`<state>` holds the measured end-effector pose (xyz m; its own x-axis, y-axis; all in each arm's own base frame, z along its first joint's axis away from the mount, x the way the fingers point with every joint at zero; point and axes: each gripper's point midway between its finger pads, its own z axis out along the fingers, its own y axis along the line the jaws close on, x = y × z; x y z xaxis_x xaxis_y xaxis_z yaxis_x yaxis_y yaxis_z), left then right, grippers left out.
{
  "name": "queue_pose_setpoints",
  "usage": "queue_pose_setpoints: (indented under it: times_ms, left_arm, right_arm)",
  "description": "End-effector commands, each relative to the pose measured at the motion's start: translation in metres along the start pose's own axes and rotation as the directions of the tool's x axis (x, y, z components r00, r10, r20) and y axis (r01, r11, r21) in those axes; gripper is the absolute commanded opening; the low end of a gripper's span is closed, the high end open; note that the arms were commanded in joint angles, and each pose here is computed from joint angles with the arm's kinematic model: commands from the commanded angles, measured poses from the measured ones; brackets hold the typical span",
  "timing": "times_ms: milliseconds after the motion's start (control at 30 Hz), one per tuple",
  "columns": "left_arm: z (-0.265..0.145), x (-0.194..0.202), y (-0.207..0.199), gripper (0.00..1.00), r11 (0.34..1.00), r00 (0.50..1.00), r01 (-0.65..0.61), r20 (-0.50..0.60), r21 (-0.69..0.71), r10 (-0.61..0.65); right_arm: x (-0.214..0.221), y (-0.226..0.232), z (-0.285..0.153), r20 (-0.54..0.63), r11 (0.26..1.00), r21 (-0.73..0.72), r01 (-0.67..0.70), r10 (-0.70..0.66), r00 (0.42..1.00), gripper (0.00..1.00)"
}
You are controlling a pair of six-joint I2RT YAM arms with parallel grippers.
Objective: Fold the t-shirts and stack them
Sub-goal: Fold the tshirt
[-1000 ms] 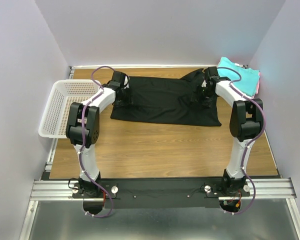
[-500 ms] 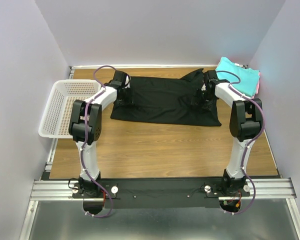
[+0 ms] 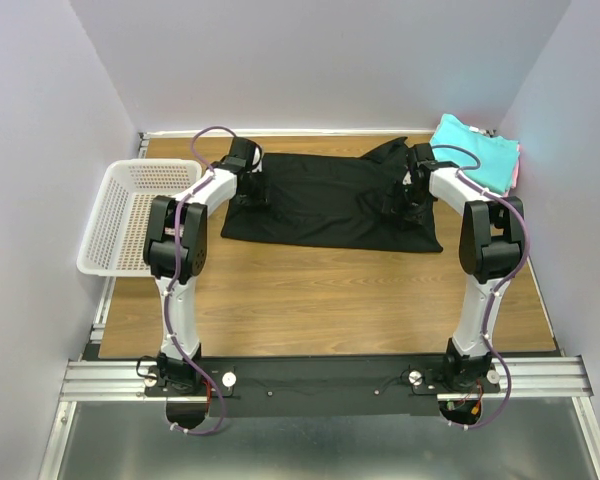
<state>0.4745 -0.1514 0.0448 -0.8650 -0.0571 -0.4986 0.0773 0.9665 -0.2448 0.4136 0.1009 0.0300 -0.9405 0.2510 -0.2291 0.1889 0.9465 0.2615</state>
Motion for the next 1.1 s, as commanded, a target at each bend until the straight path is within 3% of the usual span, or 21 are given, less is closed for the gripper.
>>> queue_pose_setpoints:
  times_ms: [0,333,767,1067]
  left_arm:
    - [0.005,0.004,0.008,0.64,1.000,1.000,-0.010,-0.018,-0.029,0.009]
    - [-0.001,0.035,0.017,0.64,0.999,0.998,0.014,-0.054,-0.045,-0.016]
    - [-0.041,0.115,0.017,0.64,0.990,0.981,0.142,-0.127,-0.023,-0.144]
    - [-0.072,0.154,-0.002,0.64,0.987,0.976,0.156,-0.158,0.027,-0.150]
  right_arm:
    - [-0.004,-0.008,-0.003,0.030,0.999,0.030,0.010,-0.011,0.999,0.75]
    - [0.019,-0.022,-0.002,-0.008,0.997,0.072,-0.007,0.007,1.000,0.75]
    - [0.102,-0.044,-0.015,-0.153,0.993,0.099,-0.072,0.086,0.985,0.75]
    - [0.146,-0.056,-0.043,-0.231,0.986,0.144,-0.085,0.117,0.966,0.75]
